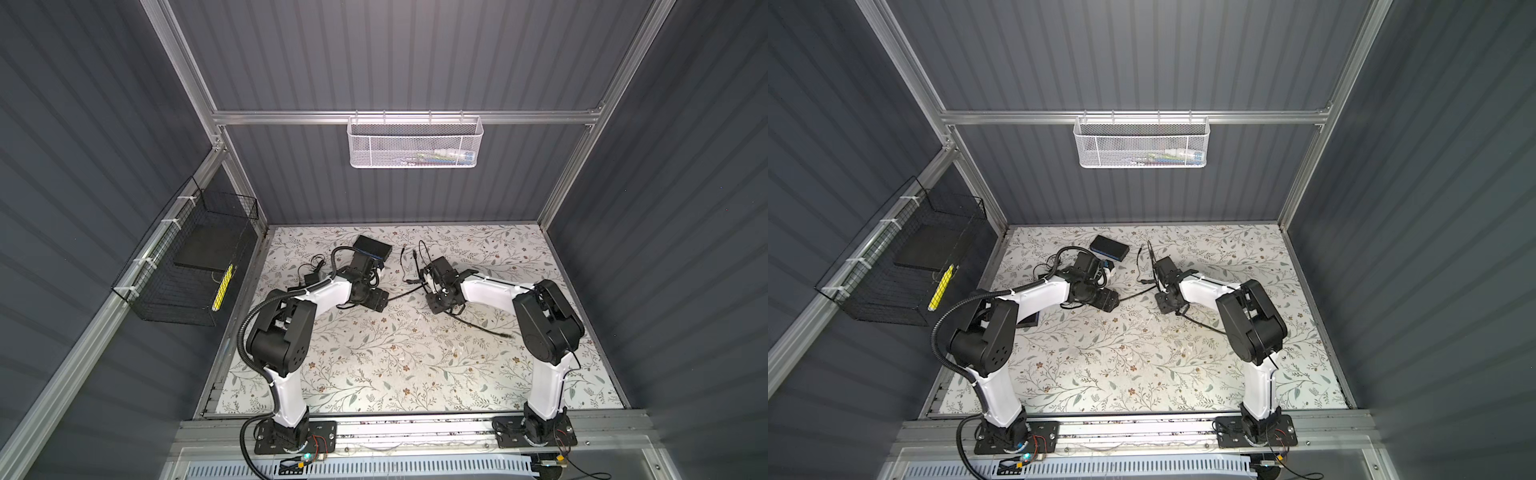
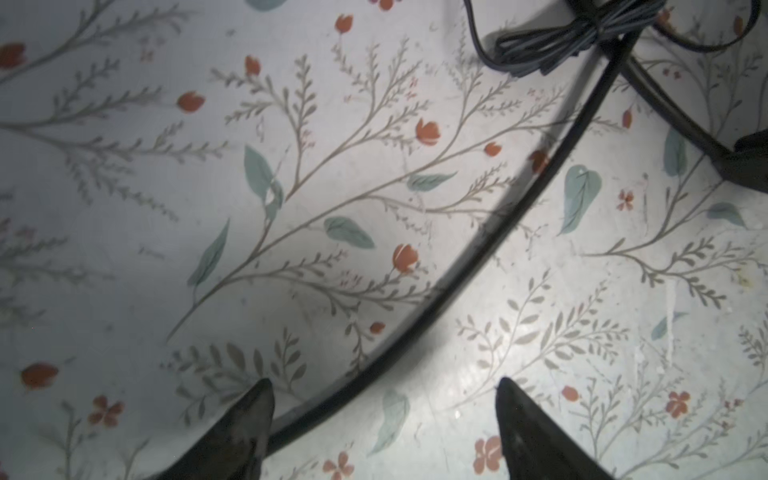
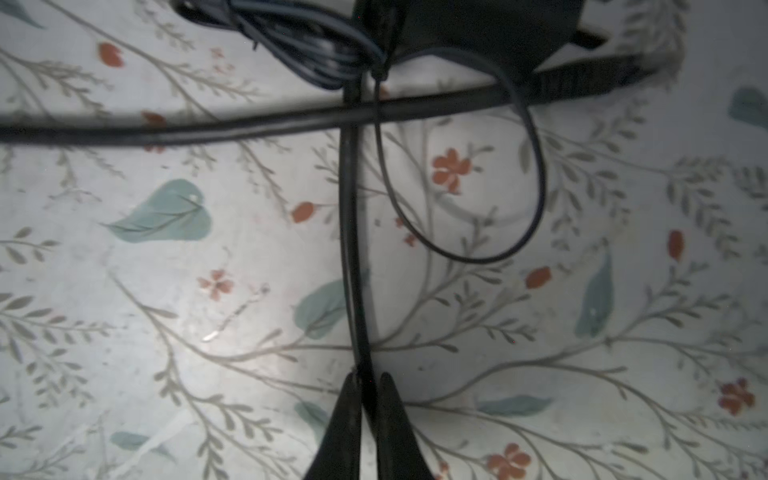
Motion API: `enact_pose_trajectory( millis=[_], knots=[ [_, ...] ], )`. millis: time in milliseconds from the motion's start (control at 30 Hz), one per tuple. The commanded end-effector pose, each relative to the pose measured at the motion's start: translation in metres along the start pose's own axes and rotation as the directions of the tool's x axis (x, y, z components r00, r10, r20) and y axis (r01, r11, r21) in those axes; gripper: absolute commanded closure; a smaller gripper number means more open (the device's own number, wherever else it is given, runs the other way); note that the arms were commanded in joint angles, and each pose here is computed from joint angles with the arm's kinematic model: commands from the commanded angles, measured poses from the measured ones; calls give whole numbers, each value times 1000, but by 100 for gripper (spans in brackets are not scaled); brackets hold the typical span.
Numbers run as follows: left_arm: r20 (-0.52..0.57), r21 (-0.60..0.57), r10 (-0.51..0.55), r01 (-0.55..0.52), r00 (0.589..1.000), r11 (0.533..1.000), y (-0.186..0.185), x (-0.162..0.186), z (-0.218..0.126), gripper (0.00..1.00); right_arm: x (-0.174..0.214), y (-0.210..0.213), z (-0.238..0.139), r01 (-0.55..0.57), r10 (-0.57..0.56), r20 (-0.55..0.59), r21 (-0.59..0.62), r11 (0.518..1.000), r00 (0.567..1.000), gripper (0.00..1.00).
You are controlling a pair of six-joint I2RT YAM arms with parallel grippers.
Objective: Insert the plug into the switch port
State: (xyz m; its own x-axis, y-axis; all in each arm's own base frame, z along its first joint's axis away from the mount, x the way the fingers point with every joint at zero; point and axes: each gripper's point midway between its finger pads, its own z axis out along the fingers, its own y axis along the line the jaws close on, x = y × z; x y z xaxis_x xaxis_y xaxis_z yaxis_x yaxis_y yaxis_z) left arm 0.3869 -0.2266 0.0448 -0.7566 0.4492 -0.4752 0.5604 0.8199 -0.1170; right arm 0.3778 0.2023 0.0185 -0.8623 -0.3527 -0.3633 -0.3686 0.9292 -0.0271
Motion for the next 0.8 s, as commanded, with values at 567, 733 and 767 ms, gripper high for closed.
enact_pose_trajectory(
  millis=[567, 733, 767],
  knots=[
    [50, 209, 288, -292, 956, 933, -80, -50, 50, 16, 27, -50, -9, -230, 230, -53, 11, 973, 972, 90],
    [56, 262, 322, -325, 945, 909, -98, -42, 47, 16, 27, -59, -11, -279, 280, -55, 13, 960, 959, 90],
    [58, 264, 334, -337, 941, 904, -101, -41, 46, 16, 28, -61, -10, -288, 288, -59, 15, 958, 956, 90]
  ],
)
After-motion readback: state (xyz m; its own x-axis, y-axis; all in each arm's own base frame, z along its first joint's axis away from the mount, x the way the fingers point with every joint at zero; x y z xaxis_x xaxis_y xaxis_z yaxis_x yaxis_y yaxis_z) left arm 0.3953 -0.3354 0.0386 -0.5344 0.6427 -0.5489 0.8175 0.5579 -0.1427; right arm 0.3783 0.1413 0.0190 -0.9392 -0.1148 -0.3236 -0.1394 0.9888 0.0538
